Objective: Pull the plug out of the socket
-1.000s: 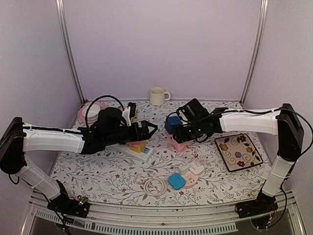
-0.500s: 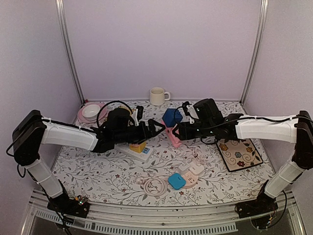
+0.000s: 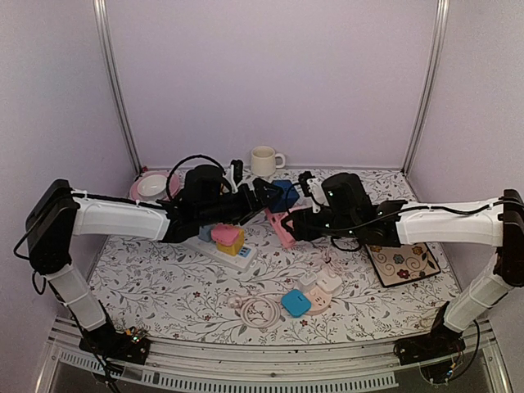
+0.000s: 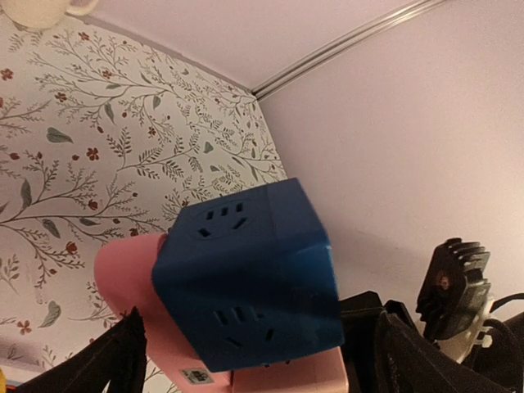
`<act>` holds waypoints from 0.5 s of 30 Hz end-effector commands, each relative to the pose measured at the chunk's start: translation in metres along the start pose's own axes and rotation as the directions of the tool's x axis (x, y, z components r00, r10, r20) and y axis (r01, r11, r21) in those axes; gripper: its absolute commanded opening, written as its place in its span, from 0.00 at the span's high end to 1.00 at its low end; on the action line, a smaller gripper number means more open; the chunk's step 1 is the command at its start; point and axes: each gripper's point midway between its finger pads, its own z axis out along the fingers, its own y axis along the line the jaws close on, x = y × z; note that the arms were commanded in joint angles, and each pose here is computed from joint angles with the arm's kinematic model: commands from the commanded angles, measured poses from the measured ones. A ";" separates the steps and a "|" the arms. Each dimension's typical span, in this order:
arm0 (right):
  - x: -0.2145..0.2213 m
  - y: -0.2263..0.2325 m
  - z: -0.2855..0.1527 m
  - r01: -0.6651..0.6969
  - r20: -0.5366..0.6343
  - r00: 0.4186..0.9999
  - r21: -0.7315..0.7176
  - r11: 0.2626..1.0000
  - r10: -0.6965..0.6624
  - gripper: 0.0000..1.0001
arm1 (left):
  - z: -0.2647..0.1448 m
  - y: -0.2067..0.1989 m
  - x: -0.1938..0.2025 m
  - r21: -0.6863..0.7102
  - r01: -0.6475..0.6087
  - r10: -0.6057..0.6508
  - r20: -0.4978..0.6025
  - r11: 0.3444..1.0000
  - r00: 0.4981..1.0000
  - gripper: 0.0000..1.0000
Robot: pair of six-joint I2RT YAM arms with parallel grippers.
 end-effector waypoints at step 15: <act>-0.083 0.035 -0.048 -0.019 0.291 0.955 -0.140 0.990 0.060 0.68 | -0.012 -0.004 0.023 0.000 -0.056 0.056 -0.017 0.998 0.998 0.03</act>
